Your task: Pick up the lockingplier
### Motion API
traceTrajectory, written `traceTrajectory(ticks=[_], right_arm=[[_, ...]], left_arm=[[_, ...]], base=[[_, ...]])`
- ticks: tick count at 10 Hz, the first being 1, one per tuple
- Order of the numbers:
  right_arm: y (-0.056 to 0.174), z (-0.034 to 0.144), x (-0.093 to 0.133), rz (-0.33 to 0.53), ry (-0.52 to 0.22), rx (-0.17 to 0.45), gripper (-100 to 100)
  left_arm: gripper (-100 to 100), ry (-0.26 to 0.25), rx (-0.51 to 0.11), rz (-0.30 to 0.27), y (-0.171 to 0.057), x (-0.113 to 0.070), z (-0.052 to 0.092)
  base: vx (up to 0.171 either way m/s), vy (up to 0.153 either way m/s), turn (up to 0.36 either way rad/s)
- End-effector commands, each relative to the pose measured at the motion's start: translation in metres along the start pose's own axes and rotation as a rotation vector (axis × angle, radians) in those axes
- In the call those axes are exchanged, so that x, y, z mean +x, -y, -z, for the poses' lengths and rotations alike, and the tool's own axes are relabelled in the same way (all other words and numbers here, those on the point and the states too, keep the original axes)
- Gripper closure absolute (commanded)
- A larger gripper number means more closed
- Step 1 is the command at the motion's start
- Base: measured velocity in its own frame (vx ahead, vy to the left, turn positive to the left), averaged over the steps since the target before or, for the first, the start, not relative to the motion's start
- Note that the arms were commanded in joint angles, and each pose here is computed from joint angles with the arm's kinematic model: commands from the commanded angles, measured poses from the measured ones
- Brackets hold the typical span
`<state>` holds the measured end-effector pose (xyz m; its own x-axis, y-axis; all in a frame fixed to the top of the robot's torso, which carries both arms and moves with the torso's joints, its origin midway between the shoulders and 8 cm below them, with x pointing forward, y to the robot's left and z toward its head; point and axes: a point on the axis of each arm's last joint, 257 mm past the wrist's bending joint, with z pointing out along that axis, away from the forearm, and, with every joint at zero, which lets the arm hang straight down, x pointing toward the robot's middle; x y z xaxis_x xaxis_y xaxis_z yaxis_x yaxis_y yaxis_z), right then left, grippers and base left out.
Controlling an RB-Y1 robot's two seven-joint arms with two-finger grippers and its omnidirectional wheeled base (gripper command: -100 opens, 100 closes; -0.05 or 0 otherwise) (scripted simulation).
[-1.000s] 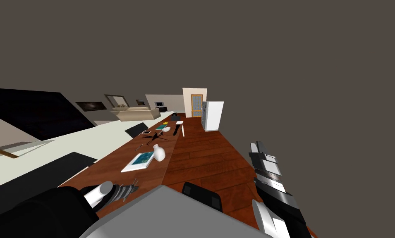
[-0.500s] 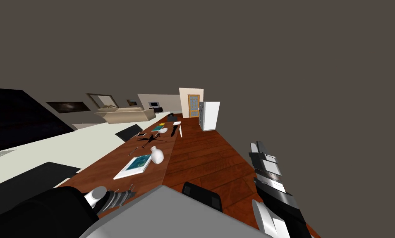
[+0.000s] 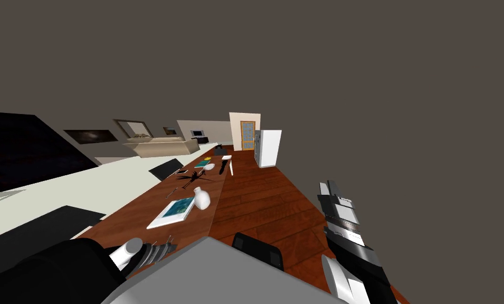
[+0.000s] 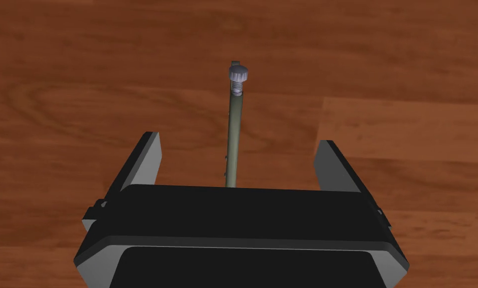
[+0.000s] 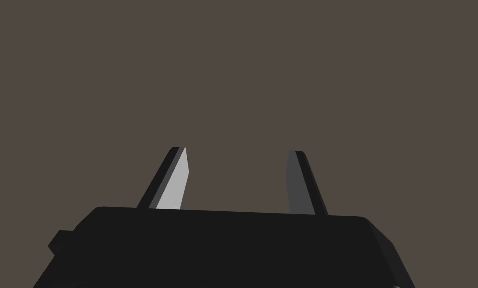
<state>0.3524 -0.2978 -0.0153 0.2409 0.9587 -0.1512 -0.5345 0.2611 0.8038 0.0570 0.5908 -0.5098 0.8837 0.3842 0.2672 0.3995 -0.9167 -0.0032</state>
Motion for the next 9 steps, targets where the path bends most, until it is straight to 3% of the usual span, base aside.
traceTrajectory(ticks=[1, 5, 6, 7, 8, 9], right_arm=[[0.000, 0.000, 0.000, 0.000, 0.000, 0.000, 0], [0.000, 0.000, 0.000, 0.000, 0.000, 0.000, 0], [0.000, 0.000, 0.000, 0.000, 0.000, 0.000, 0], [0.000, 0.000, 0.000, 0.000, 0.000, 0.000, 0], [0.000, 0.000, 0.000, 0.000, 0.000, 0.000, 0], [0.000, 0.000, 0.000, 0.000, 0.000, 0.000, 0]], left_arm=[[100, 0.000, 0.000, 0.000, 0.000, 0.000, 0.000], [100, 0.008, 0.001, -0.004, 0.001, -0.003, 0.001], [0, 0.008, 0.001, -0.004, 0.001, -0.002, 0.001], [100, 0.004, 0.000, 0.007, 0.010, 0.002, 0.013], [100, 0.004, 0.003, 0.000, 0.004, -0.001, 0.008], [0, 0.004, 0.002, 0.002, 0.005, -0.001, 0.009]], base=[[0.000, 0.000, 0.000], [0.000, 0.000, 0.000], [0.000, 0.000, 0.000], [-0.014, -0.043, -0.037], [-0.009, -0.025, -0.003], [0.000, 0.000, 0.000]])
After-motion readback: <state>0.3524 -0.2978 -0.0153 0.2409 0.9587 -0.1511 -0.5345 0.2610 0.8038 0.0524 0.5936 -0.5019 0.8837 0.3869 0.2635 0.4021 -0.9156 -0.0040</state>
